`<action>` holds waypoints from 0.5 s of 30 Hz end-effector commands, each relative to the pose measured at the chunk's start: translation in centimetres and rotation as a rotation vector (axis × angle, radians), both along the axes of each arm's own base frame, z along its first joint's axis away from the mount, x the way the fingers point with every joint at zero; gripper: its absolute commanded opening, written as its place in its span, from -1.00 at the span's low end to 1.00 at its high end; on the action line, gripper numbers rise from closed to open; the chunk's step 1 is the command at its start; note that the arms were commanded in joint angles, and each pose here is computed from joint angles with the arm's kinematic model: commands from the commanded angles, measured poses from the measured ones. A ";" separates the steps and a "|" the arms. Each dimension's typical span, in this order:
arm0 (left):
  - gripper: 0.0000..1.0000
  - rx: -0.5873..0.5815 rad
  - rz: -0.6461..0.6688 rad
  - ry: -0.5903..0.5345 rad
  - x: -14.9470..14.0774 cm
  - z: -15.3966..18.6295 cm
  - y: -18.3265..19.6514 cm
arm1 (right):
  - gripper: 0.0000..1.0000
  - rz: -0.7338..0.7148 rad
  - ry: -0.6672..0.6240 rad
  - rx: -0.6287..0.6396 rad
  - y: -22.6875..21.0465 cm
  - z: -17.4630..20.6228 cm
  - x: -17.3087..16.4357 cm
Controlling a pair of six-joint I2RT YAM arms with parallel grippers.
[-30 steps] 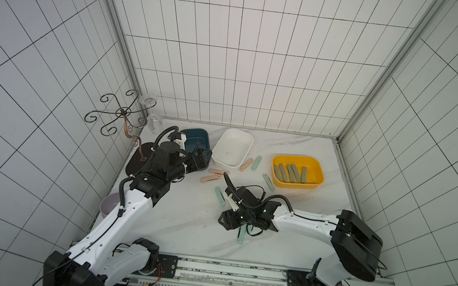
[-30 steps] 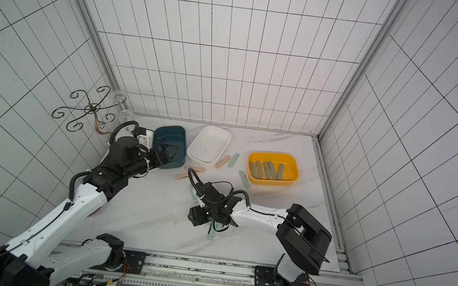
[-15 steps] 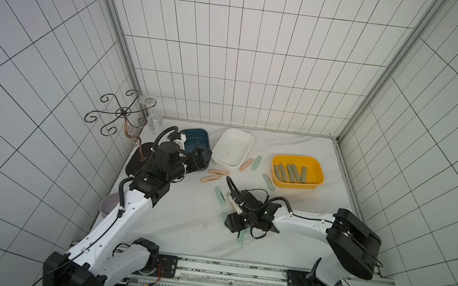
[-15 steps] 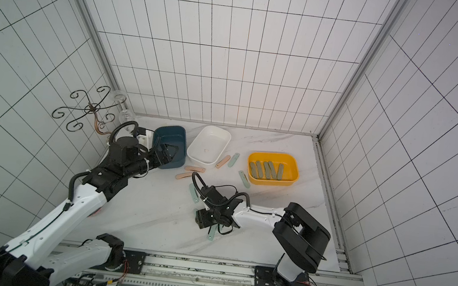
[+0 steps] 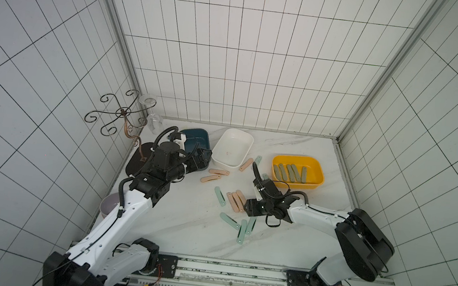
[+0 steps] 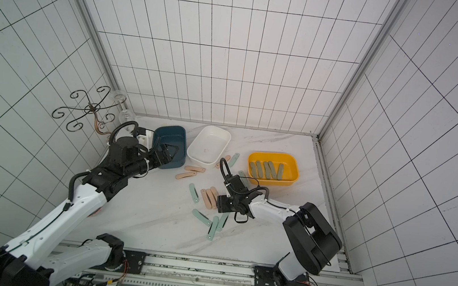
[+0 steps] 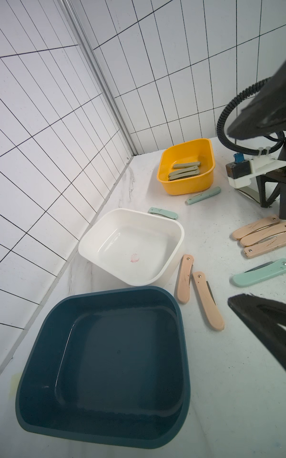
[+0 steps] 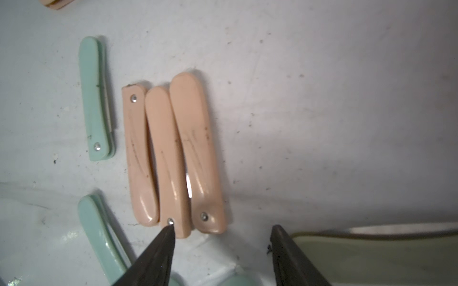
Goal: Place the fruit knives into the storage box by color
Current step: Pick up the fruit knife from the center of the board.
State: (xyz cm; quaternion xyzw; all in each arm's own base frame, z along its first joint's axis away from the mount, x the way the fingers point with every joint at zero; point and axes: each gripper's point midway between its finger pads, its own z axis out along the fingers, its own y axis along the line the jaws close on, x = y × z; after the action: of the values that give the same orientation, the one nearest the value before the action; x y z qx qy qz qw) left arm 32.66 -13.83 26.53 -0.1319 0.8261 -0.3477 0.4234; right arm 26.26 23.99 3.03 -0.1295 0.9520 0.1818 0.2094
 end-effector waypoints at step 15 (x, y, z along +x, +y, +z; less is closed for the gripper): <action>0.94 -0.027 -0.012 -0.023 0.0 0.5 -0.2 | 0.42 -0.213 0.038 -0.081 -8.5 -0.4 -0.6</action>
State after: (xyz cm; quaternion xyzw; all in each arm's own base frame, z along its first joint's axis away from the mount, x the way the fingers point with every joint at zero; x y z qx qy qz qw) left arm 32.61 -14.09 26.73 -0.1283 0.8240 -0.3554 0.4222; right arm 27.08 17.98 4.44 -0.0563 0.9596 0.1515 0.2302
